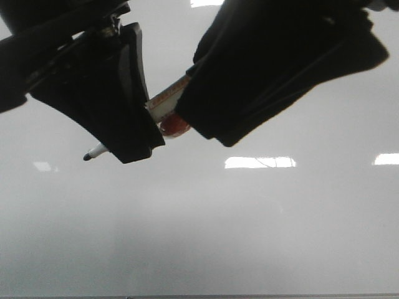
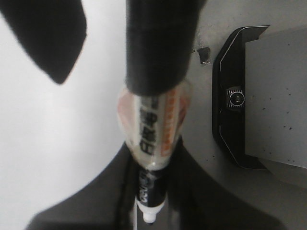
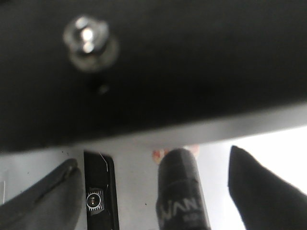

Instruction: Write number 7 on whiteboard

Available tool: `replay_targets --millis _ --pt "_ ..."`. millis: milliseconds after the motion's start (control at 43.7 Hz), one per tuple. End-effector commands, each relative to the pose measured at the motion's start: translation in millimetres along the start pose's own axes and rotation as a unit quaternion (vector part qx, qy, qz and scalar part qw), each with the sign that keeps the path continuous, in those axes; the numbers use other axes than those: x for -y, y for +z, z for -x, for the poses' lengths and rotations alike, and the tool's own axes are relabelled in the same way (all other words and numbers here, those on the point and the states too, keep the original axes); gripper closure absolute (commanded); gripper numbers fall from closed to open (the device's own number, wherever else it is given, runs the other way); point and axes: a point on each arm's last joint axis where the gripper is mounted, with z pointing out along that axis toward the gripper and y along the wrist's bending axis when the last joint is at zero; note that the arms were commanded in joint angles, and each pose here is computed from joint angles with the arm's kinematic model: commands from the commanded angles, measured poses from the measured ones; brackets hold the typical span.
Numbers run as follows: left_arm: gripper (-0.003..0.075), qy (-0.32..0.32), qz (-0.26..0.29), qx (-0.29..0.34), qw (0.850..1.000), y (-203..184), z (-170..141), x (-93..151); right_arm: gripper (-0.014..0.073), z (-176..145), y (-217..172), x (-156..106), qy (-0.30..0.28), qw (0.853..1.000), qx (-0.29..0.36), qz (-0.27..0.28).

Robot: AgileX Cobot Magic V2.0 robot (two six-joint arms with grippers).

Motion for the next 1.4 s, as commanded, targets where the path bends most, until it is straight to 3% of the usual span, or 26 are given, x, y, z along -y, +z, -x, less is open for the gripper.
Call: replay_targets --millis 0,252,389,458,504,618,733,1031,1191,1374 --pt "0.0741 -0.002 0.025 0.041 0.999 -16.0 9.7 -1.8 0.0034 15.1 -11.2 2.8 0.001 0.999 0.046 -0.023" --pt "0.0741 -0.001 0.025 0.041 0.999 -16.0 9.7 -1.8 0.041 15.0 -11.2 2.6 0.002 0.999 0.045 -0.022" --pt "0.0738 -0.001 0.025 0.041 0.999 -16.0 9.8 -1.9 0.0547 15.0 -11.2 2.5 0.002 0.999 0.045 -0.022" --pt "0.0702 -0.001 0.025 0.041 0.999 -16.0 9.7 -1.7 0.0597 15.0 -11.2 2.5 0.002 0.999 0.045 -0.022" --pt "0.0636 -0.005 0.025 0.041 0.999 -16.0 9.7 -1.7 0.062 15.0 -11.2 2.5 0.002 0.999 0.045 -0.022" --pt "0.0437 -0.023 0.029 0.045 0.998 -16.2 10.1 -3.0 0.066 14.6 -11.0 2.6 0.013 0.999 0.045 -0.021" --pt "0.0332 -0.043 0.035 0.049 0.997 -21.7 6.5 -5.1 0.0661 14.6 -12.2 2.9 0.022 0.998 0.046 -0.023" --pt "0.0332 -0.144 0.099 0.088 0.981 -76.8 -27.1 -7.0 0.0661 9.2 -29.9 3.5 0.055 0.996 0.021 -0.068" --pt "0.0332 -0.205 0.152 0.114 0.96 -107.9 -57.3 4.7 0.0661 -8.7 -56.7 12.0 0.128 0.984 -0.019 -0.124" --pt "0.0332 -0.298 0.213 0.136 0.921 -124.5 -95.6 22.0 0.0662 -29.9 -99.0 21.8 0.215 0.956 -0.013 -0.199"
